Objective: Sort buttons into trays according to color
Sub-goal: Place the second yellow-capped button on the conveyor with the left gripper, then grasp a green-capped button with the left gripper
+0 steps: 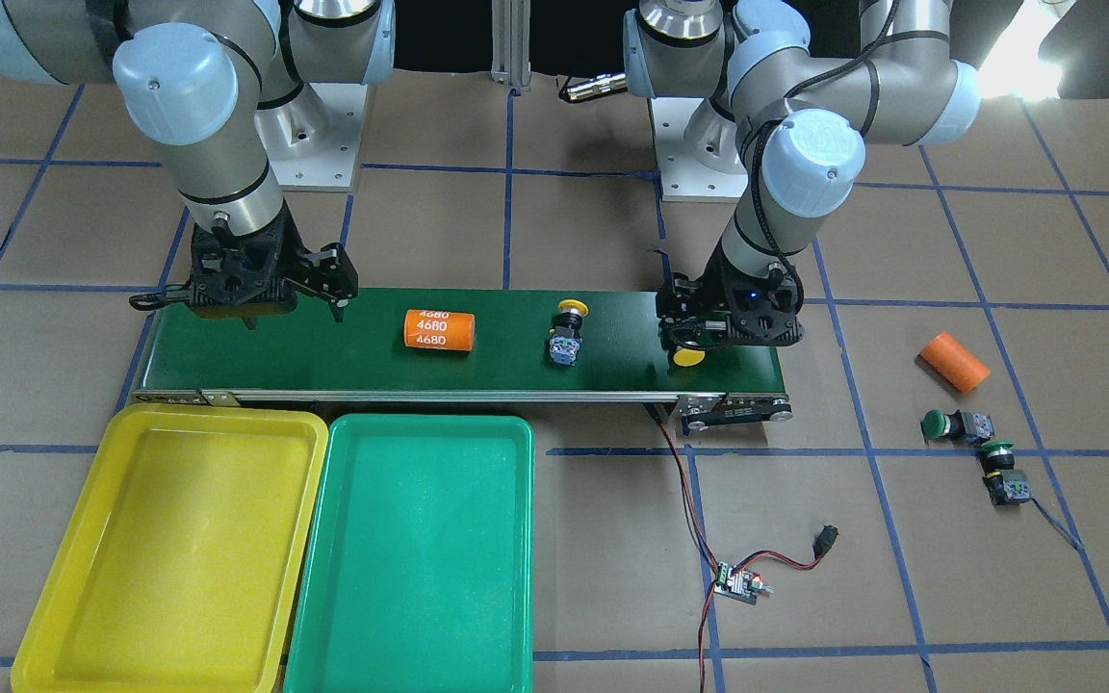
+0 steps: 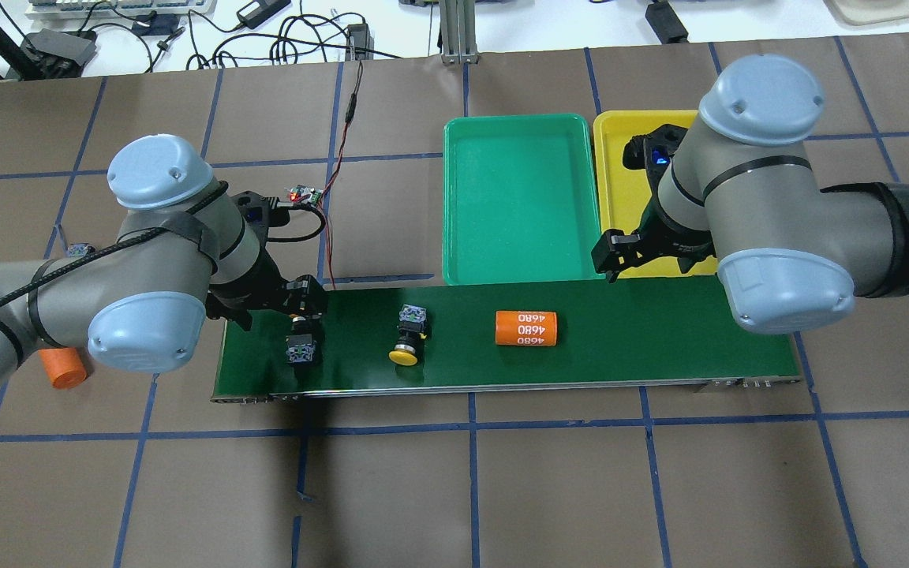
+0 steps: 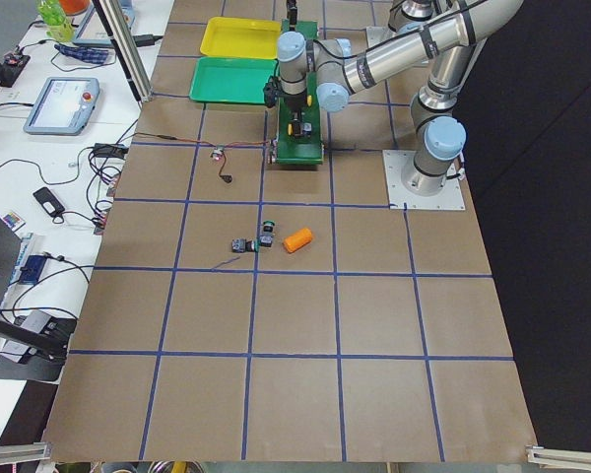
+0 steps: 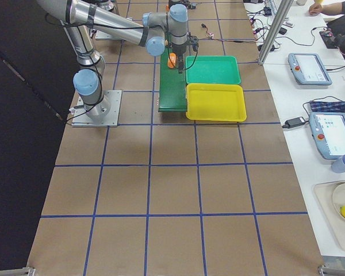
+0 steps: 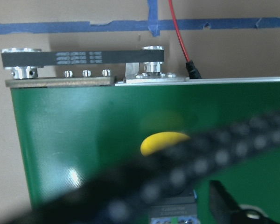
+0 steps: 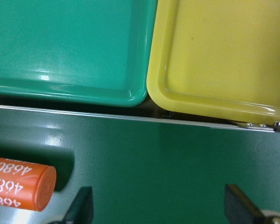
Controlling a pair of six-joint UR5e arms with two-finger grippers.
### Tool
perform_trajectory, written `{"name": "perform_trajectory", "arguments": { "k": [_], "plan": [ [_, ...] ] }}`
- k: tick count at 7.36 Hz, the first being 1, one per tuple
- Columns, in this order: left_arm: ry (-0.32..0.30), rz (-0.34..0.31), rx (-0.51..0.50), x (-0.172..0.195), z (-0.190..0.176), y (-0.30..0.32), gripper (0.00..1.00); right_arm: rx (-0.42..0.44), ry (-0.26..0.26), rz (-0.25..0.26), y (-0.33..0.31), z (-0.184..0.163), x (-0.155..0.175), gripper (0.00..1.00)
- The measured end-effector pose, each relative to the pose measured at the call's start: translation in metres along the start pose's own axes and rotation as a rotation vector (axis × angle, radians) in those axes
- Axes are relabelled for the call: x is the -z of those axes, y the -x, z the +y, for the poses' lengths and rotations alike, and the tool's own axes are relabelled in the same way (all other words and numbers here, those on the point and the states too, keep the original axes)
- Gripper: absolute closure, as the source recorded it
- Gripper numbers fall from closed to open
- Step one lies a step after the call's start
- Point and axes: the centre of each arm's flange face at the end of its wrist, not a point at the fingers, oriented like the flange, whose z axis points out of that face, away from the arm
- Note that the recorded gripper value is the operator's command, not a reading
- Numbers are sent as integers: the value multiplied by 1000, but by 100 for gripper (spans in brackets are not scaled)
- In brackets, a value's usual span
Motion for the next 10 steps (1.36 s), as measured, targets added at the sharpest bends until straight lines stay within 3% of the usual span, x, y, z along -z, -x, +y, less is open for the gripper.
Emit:
{"name": "perform_trajectory", "arguments": {
  "k": [3, 5, 7, 10],
  "plan": [
    [-23, 9, 55, 43, -48, 72, 0, -1, 9, -5, 1, 2, 0, 0],
    [-10, 9, 61, 34, -83, 153, 0, 0, 8, -6, 1, 3, 0, 0],
    [-13, 3, -6, 24, -118, 249, 0, 2, 8, -7, 3, 4, 1, 0],
    [-30, -11, -112, -26, -149, 349, 0, 31, 5, -1, 20, 7, 2, 0]
  ]
}}
